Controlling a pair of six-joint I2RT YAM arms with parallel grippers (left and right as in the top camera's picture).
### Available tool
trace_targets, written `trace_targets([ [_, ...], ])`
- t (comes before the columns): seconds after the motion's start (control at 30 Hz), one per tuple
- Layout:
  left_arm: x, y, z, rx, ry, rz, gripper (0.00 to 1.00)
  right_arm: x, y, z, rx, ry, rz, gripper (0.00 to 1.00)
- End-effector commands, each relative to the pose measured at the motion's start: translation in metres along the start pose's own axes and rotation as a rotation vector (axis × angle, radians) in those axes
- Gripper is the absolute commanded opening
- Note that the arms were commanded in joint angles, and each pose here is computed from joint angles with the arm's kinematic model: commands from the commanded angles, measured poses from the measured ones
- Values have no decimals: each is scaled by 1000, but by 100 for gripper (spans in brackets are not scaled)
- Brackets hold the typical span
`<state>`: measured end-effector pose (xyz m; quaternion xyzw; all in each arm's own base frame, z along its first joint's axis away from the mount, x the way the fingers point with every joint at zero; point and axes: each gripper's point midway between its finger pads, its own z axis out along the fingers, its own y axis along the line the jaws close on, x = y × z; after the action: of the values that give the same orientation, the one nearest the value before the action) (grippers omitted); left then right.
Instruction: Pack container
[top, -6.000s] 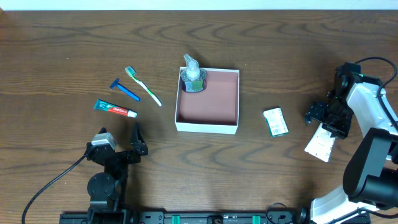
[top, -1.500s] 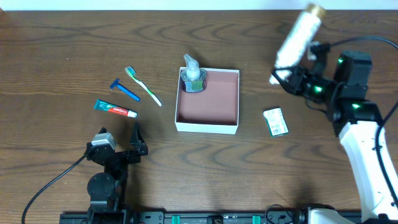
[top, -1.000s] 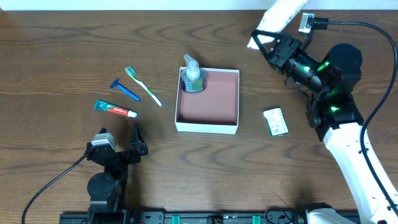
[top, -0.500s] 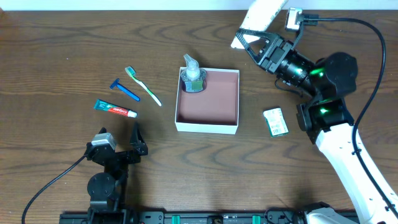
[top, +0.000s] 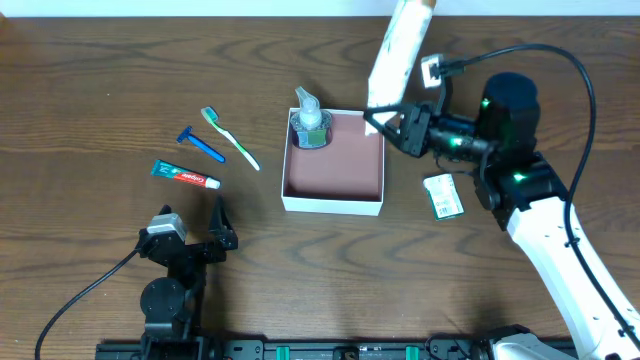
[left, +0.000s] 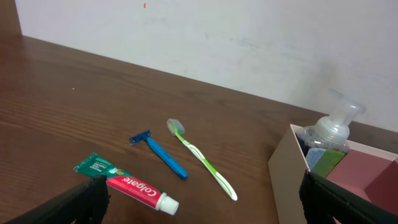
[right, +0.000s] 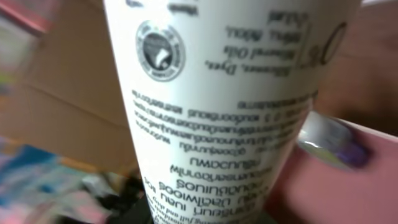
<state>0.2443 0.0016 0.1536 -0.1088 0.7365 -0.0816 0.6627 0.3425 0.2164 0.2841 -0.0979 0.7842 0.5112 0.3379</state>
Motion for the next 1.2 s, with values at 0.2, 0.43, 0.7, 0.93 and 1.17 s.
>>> trace_targets([
  [0.2,17,8,1,-28,46,12,98,14,-29,3,227,42,-260,17],
  [0.43,17,8,1,-28,46,12,98,44,-42,7,384,134,-236,15],
  [0.7,17,8,1,-28,46,12,98,47,-45,-14,636,196,-259,13],
  [0.93,17,8,1,-28,46,12,98,-3,-11,-38,714,94,-316,11],
  [1.17,17,8,1,-28,46,12,98,-21,9,-73,809,86,-318,15],
])
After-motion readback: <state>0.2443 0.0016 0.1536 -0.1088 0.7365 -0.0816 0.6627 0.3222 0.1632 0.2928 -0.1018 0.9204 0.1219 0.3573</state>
